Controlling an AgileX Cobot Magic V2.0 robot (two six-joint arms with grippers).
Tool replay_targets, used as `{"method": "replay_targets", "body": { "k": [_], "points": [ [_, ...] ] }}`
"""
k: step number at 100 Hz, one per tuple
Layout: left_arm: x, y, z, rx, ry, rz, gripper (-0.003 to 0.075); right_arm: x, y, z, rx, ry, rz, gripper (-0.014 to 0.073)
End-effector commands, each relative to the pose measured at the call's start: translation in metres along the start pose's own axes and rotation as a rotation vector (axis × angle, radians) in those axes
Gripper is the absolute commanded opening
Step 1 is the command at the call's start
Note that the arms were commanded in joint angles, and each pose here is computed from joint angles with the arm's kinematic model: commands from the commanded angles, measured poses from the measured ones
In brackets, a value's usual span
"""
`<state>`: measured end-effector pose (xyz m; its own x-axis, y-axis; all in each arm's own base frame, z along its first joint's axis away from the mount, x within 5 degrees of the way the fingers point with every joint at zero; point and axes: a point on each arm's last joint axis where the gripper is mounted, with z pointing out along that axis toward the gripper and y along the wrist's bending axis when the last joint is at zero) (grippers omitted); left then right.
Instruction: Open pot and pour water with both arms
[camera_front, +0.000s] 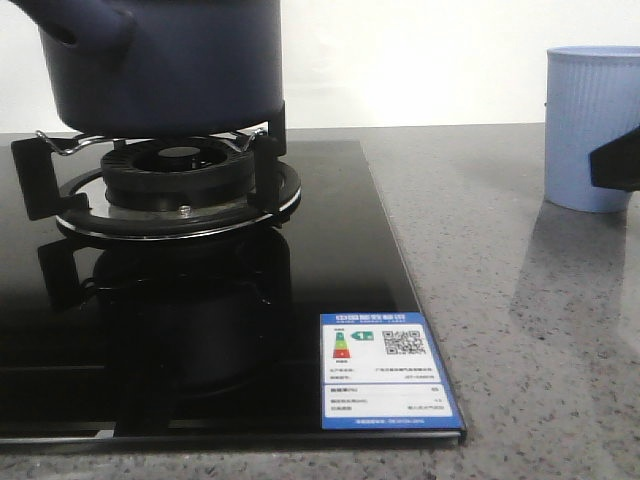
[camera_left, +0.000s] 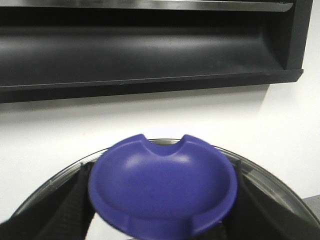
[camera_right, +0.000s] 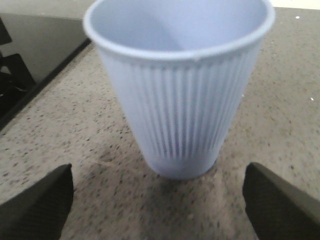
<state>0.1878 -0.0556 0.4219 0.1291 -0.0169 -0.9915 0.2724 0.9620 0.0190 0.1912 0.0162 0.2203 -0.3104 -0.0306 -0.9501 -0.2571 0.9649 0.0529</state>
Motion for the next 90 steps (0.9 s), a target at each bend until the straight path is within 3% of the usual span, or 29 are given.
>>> {"method": "replay_targets", "body": {
  "k": [1, 46, 90],
  "points": [
    [-0.026, 0.002, -0.007, -0.025, -0.150, -0.012, 0.0433, -0.011, 0.006, -0.017, -0.017, -0.120, 0.037, 0.0621],
    [-0.003, -0.038, 0.021, 0.144, -0.079, -0.038, 0.0433, -0.002, 0.015, -0.074, 0.113, -0.244, -0.005, 0.0621],
    [0.035, -0.052, 0.062, 0.137, -0.009, -0.024, 0.0433, -0.002, 0.012, -0.093, 0.214, -0.268, -0.018, 0.0621]
  ]
}}
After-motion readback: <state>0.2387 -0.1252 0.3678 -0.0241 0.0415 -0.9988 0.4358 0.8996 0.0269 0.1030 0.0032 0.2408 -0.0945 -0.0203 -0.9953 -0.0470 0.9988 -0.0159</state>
